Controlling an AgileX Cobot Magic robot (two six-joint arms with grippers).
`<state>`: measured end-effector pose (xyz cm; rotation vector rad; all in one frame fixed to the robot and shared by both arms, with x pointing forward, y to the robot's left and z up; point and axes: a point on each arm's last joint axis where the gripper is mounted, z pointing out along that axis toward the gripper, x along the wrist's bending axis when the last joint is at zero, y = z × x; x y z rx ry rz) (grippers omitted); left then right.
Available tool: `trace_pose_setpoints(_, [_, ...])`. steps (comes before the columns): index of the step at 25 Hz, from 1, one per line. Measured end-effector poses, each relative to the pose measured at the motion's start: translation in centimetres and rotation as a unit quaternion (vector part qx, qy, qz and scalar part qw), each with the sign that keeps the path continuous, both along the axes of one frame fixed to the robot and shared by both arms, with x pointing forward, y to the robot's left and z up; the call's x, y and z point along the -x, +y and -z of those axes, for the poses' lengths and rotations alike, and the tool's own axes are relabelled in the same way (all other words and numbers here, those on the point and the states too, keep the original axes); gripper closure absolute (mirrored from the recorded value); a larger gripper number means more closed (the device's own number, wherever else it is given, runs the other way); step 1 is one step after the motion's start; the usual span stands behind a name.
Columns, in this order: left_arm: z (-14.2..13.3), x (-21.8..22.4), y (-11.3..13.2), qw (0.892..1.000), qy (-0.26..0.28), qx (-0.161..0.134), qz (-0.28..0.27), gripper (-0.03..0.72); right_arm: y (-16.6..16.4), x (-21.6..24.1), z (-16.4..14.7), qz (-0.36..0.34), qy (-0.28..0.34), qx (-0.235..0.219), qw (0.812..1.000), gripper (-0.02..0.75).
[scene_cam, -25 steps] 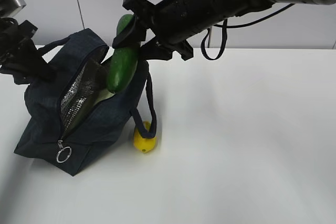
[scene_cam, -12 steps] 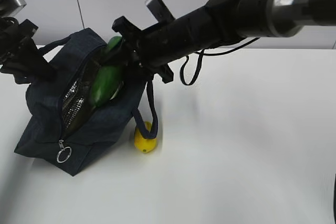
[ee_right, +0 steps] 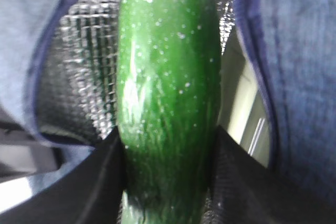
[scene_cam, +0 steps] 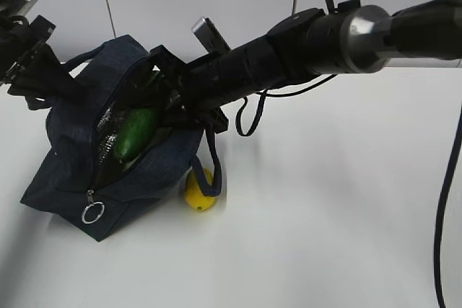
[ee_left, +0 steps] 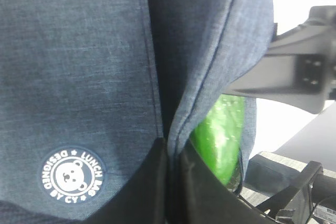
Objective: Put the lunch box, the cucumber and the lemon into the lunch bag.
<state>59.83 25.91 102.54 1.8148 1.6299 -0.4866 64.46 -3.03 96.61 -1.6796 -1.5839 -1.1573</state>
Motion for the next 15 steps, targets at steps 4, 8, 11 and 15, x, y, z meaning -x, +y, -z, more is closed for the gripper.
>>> trace_pose_setpoints(4, [-0.01,-0.01,-0.01,1.000,0.000,0.001,0.000,0.694,0.00,-0.11,-0.06,0.004,-0.003,0.000,1.000,0.386])
trace_pose_setpoints(8, [-0.05,-0.02,-0.06,1.000,0.000,0.004,-0.001,0.694,-0.05,-0.27,0.04,0.010,-0.008,0.003,1.000,0.360])
trace_pose_setpoints(11, [-0.06,-0.02,-0.07,1.000,0.000,0.005,-0.002,0.694,-0.06,-0.29,0.05,0.010,-0.011,0.004,1.000,0.310])
trace_pose_setpoints(15, [-0.08,-0.03,-0.08,1.000,0.000,0.007,-0.002,0.694,-0.05,-0.30,0.02,0.010,-0.012,0.003,1.000,0.277])
